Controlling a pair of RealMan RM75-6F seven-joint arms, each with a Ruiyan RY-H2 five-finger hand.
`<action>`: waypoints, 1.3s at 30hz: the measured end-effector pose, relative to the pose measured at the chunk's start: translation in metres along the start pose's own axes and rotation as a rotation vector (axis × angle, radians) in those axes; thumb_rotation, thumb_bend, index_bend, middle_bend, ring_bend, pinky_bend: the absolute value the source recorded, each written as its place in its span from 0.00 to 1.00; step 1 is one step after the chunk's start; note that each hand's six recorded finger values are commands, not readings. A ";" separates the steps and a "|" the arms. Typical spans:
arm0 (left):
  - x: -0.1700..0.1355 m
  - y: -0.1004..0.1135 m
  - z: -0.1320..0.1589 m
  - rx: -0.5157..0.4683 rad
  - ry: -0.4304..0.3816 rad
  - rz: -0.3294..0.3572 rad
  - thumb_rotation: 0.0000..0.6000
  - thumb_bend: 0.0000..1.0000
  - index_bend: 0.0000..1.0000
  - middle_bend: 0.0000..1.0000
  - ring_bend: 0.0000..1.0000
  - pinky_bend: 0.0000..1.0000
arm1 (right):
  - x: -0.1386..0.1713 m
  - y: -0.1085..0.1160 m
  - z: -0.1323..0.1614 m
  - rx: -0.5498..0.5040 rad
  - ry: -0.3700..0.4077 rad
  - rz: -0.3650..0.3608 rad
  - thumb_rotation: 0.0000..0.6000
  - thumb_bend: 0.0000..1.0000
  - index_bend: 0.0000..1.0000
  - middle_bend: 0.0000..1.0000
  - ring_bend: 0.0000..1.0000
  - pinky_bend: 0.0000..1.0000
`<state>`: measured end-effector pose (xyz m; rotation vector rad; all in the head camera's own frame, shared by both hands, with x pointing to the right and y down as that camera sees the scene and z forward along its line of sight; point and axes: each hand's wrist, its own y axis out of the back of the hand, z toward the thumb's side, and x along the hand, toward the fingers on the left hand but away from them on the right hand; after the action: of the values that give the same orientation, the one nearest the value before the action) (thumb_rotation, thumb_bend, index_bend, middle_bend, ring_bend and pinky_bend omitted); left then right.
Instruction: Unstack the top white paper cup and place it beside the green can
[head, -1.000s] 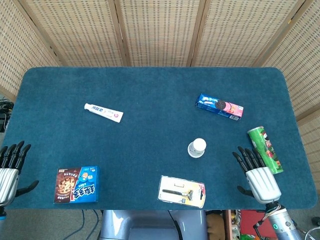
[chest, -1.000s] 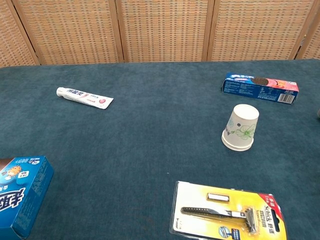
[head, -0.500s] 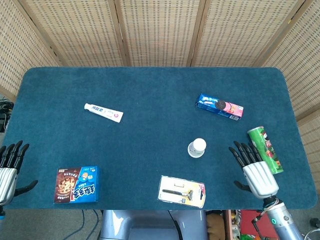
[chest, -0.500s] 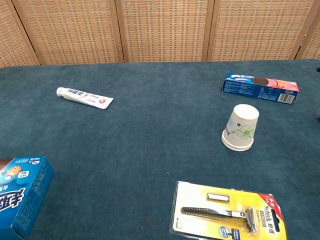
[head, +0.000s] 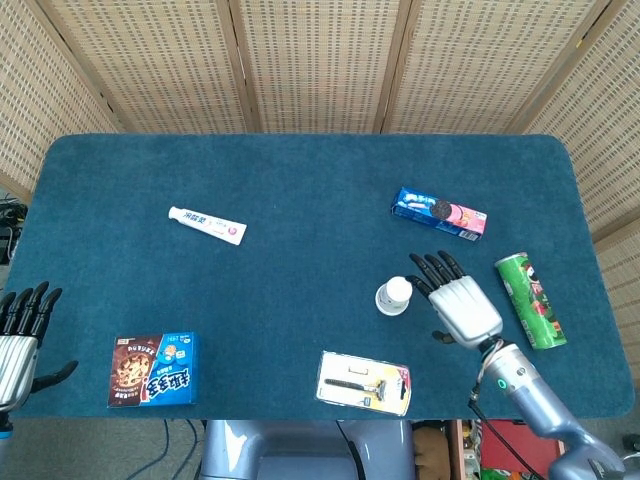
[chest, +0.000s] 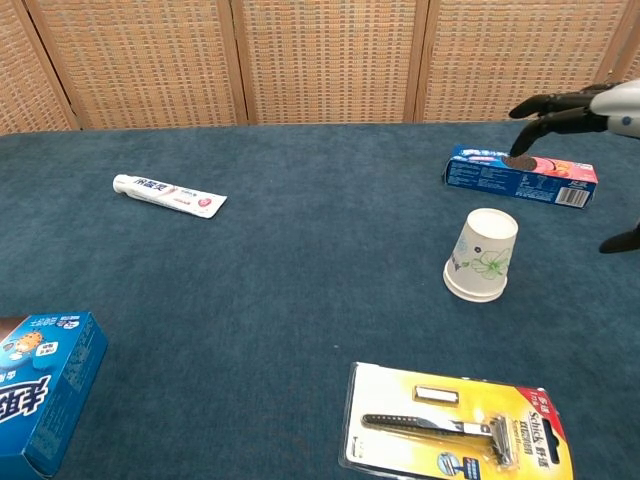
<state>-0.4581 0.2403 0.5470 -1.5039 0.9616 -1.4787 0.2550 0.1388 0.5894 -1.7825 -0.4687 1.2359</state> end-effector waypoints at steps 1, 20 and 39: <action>0.000 0.000 0.000 0.000 0.000 -0.001 1.00 0.00 0.00 0.00 0.00 0.00 | -0.005 0.001 0.003 0.008 0.006 0.010 1.00 0.11 0.19 0.01 0.00 0.00; 0.001 -0.004 0.002 0.002 -0.009 -0.011 1.00 0.00 0.00 0.00 0.00 0.00 | -0.075 -0.010 0.042 0.149 0.019 0.173 1.00 0.38 0.25 0.05 0.00 0.00; 0.001 -0.005 0.005 0.005 -0.017 -0.014 1.00 0.00 0.00 0.00 0.00 0.00 | -0.086 -0.003 0.030 0.253 -0.093 0.238 1.00 0.42 0.33 0.12 0.00 0.02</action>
<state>-0.4534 0.2414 0.5523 -1.5205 0.9382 -1.4746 0.1917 0.0926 0.6353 -1.6019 -0.1446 1.4779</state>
